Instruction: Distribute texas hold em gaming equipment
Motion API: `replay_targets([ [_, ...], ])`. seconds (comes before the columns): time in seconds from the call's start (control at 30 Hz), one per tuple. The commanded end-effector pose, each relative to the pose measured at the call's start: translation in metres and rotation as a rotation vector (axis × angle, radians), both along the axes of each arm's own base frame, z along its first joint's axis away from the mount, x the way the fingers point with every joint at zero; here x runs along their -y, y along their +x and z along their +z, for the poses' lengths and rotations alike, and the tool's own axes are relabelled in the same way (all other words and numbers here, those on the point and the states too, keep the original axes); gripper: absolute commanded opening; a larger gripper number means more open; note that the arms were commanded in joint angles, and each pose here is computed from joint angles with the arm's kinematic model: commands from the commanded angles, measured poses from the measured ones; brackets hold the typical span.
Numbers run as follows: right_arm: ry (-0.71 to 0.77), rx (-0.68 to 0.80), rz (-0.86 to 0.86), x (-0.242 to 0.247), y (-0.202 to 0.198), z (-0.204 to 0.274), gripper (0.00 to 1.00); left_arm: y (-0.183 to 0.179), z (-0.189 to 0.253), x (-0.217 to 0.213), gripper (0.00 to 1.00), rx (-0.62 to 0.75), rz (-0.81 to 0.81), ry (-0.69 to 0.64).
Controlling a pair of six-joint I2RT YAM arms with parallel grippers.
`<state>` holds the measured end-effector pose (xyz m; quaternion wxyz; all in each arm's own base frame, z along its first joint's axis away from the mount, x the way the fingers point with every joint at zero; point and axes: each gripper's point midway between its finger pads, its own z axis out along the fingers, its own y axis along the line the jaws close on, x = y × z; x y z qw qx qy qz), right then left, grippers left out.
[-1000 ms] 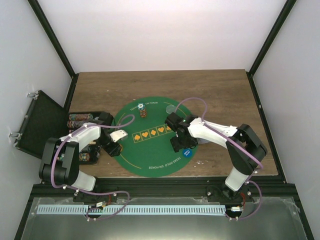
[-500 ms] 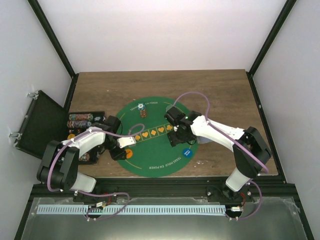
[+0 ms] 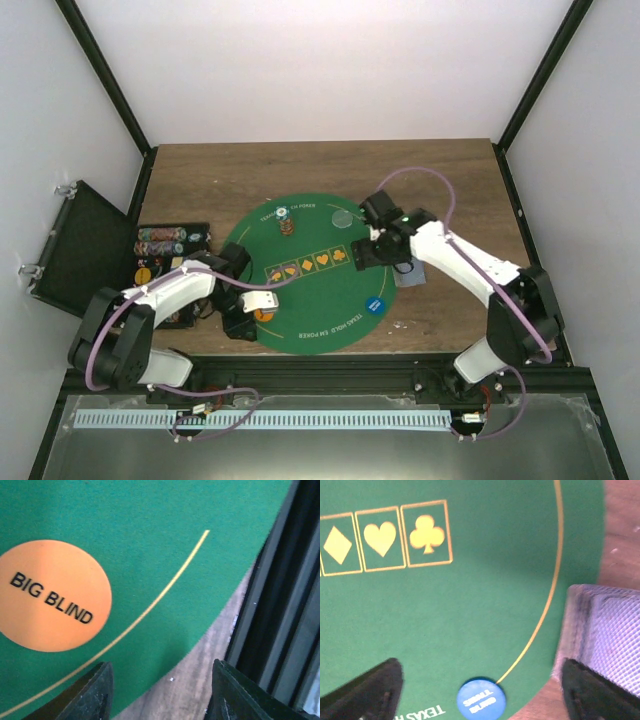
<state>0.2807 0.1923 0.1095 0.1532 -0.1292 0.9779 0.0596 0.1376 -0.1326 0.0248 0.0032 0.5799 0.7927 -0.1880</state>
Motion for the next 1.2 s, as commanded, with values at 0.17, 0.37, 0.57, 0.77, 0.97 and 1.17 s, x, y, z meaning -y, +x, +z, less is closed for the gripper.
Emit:
replay_targets([
  [0.17, 0.091, 0.037, -0.175, 0.070, 0.035, 0.012, 1.00, 0.001, 0.040, 0.007, 0.67, 0.033, 0.014, -0.053],
  [0.37, 0.104, -0.035, -0.219, 0.096, 0.033, -0.010, 1.00, 0.009, 0.053, 0.008, 0.71, 0.065, 0.067, -0.057],
  [0.57, 0.092, -0.076, -0.205, 0.098, 0.026, -0.024, 1.00, 0.011, 0.049, 0.005, 0.72, 0.074, 0.065, -0.048],
  [0.77, 0.048, -0.108, -0.212, 0.105, 0.023, -0.034, 1.00, 0.013, 0.051, 0.006, 0.72, 0.085, 0.059, -0.058],
  [0.97, 0.032, -0.094, -0.202, 0.108, 0.023, -0.033, 1.00, 0.015, 0.057, 0.009, 0.72, 0.095, 0.055, -0.077],
  [1.17, -0.014, -0.128, -0.192, 0.112, 0.026, -0.044, 1.00, 0.018, 0.057, 0.007, 0.73, 0.109, 0.048, -0.068],
])
